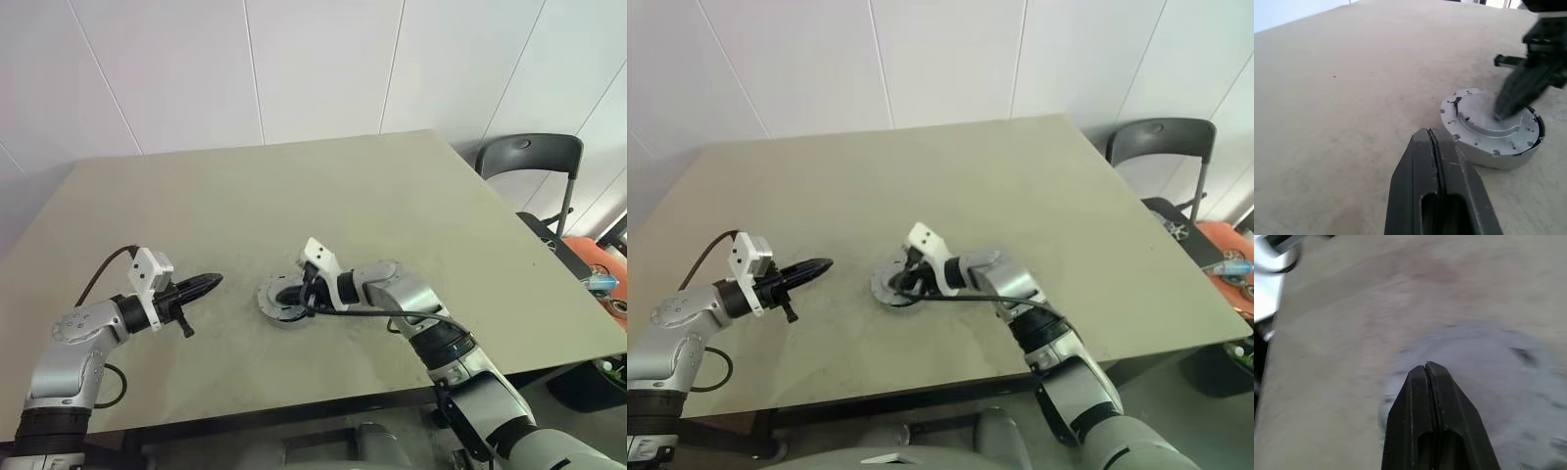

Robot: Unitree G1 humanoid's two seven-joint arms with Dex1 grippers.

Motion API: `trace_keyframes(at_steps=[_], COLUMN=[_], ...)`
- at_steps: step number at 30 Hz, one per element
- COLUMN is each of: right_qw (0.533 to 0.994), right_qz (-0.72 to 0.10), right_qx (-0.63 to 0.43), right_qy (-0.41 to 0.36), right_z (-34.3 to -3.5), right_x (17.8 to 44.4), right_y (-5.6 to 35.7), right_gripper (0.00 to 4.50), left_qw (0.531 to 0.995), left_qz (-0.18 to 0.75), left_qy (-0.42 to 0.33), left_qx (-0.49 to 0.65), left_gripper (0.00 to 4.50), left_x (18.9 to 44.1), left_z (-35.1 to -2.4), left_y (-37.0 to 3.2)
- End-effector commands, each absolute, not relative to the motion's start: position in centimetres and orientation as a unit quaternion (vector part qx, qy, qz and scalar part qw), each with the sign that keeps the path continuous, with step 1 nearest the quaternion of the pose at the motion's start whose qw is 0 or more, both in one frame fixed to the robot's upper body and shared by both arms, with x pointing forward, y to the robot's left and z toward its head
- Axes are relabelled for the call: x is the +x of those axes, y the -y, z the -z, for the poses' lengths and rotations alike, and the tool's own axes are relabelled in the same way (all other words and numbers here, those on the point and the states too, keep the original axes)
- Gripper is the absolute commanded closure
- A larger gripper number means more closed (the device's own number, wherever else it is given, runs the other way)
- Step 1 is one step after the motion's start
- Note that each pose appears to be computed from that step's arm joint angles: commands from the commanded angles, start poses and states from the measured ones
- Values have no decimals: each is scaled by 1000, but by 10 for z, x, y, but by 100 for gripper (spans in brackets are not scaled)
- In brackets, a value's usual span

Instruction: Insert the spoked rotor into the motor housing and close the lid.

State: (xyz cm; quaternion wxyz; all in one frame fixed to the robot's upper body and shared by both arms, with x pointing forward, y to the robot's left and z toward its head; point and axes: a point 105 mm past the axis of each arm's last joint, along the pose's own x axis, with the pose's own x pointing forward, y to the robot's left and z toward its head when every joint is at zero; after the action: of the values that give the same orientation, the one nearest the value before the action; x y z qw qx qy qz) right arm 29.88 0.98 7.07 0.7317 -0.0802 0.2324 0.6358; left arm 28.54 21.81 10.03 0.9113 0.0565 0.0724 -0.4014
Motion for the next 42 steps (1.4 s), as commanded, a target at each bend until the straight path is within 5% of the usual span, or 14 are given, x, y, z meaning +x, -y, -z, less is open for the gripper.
trace_keyframes(at_steps=[1, 6, 13, 17, 24, 31, 42], right_qw=[750, 765, 763, 743, 802, 795, 781], right_qz=[-621, -610, -622, -647, -578, -585, -596], right_qx=[-76, -50, 39, 62, -40, -74, -110], right_qy=[-215, -202, -173, -158, -148, -145, -153], right_z=[-78, -89, -115, -125, -104, -94, -79], right_x=[307, 315, 316, 305, 330, 324, 315], right_y=[-7, -7, -17, -20, -20, -26, -26], right_gripper=[448, 412, 197, 197, 197, 9, 4], left_qw=[913, 912, 911, 910, 909, 909, 908], left_qz=[400, 402, 406, 408, 411, 411, 412], left_qy=[-54, -55, -53, -52, -52, -52, -50], left_qx=[62, 61, 56, 54, 52, 51, 51], left_gripper=[450, 450, 450, 450, 450, 450, 450], left_x=[286, 287, 286, 284, 284, 285, 285], left_z=[-110, -110, -111, -112, -112, -112, -113], left_y=[-217, -214, -209, -208, -205, -204, -203])
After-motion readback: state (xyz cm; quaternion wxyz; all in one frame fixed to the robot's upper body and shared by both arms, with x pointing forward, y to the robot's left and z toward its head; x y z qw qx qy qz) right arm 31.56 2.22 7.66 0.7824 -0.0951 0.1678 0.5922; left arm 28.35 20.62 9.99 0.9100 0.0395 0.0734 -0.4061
